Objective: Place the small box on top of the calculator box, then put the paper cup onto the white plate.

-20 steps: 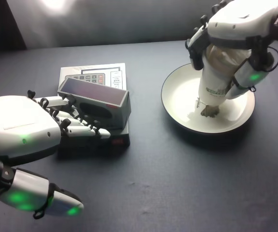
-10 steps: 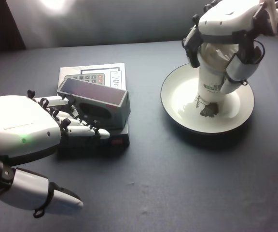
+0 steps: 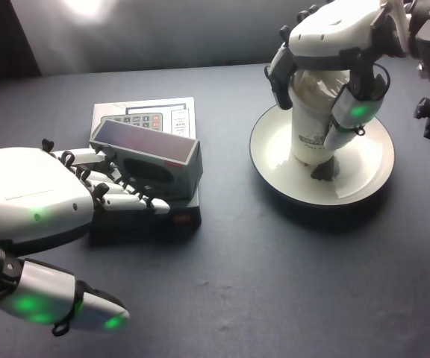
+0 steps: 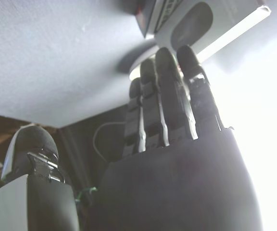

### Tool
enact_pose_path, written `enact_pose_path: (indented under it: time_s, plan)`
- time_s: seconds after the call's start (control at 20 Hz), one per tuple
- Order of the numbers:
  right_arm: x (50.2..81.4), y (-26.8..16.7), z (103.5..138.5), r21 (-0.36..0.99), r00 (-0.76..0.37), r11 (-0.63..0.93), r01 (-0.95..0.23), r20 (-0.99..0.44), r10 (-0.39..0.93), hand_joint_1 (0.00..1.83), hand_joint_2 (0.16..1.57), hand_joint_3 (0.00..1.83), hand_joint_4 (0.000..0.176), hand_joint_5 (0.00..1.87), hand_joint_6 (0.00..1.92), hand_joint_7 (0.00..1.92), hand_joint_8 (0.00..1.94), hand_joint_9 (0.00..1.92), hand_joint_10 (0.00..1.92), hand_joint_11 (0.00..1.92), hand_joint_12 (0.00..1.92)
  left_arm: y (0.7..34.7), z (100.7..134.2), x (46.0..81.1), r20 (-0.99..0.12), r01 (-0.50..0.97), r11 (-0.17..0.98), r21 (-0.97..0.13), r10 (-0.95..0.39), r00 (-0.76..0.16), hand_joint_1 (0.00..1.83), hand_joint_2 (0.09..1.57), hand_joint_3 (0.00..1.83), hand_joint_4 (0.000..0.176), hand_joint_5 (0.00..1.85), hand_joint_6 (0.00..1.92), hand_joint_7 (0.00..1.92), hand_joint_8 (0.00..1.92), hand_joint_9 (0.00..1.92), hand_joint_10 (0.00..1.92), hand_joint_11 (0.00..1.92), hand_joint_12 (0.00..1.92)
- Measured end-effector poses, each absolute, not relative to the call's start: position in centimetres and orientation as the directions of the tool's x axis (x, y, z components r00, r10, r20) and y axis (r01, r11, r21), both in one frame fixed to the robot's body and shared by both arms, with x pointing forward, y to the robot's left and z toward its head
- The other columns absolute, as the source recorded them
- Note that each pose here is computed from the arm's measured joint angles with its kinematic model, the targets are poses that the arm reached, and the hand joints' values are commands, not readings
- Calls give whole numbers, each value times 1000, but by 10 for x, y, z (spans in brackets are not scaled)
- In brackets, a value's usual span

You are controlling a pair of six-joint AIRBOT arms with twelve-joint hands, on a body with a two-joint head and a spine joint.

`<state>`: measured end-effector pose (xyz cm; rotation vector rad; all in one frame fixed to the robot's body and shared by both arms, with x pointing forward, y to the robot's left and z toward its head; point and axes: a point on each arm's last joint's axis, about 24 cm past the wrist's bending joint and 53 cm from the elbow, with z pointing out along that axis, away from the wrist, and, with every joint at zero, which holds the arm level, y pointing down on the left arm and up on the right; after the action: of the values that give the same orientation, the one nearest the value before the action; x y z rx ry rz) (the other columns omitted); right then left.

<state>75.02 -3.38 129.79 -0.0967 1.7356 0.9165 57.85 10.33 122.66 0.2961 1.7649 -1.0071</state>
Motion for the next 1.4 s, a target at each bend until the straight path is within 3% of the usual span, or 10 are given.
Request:
enact_pose_path:
  time_s: [0.75,0.8,0.85,0.9,0.95,1.05,1.1,1.2,1.25,1.4]
  plan:
    - [749,-34,1294,557,-401,679,-477,-826,396,1496,1089,2,0,905,962,1050,805,941,1018,869,1478,103,1226,578,-865,616,618,-488,-252,-433,264,1078,2,0,212,1,349,1,354,0,0,733]
    - [750,-34,1294,558,-400,679,-478,-826,398,1486,1143,3,0,746,1200,948,945,826,1177,784,1604,103,1226,578,-865,616,618,-489,-252,-433,255,1088,4,0,190,0,331,1,334,0,0,725]
    - [750,-35,1294,558,-399,679,-477,-826,399,1486,1143,3,0,746,1200,948,945,826,1177,784,1604,103,1226,578,-865,616,618,-488,-252,-433,255,1088,4,0,190,0,331,1,334,0,0,725]
    - [750,-35,1295,559,-398,678,-477,-825,400,1287,1043,0,0,692,281,812,202,753,392,522,1165,103,1226,578,-865,616,618,-489,-252,-433,289,1074,0,0,218,4,342,3,351,2,0,773]
    - [750,-35,1296,559,-396,675,-481,-826,402,1261,1025,0,0,704,122,808,72,771,242,469,1163,103,1227,578,-865,617,618,-488,-252,-433,277,1077,2,0,215,2,337,2,352,2,0,771]
    - [749,-34,1296,562,-397,673,-481,-824,404,1197,1036,2,0,603,37,696,14,684,149,282,1193,103,1227,578,-865,616,617,-489,-252,-433,309,1070,0,0,241,8,373,10,386,11,0,791]
    - [749,-34,1296,561,-396,674,-481,-825,403,1028,1019,0,0,431,1,510,0,513,44,40,1194,103,1226,578,-865,616,618,-488,-252,-434,244,1081,3,0,212,2,348,3,358,3,0,736]
    - [749,-34,1289,559,-410,682,-472,-824,392,915,1001,0,0,302,0,376,0,384,11,7,1028,103,1226,578,-865,616,618,-488,-252,-433,263,1086,4,0,211,3,345,3,352,2,0,722]
    - [748,-34,1280,557,-424,691,-461,-822,380,745,993,0,0,142,1,211,2,222,2,0,724,103,1226,578,-866,616,618,-488,-251,-433,289,1075,0,0,218,3,352,3,365,5,0,769]
    - [749,-36,1275,554,-435,702,-447,-820,371,718,918,0,0,67,1,112,3,124,2,0,483,103,1226,578,-865,616,618,-488,-252,-433,363,1054,0,0,263,10,391,8,400,10,0,808]
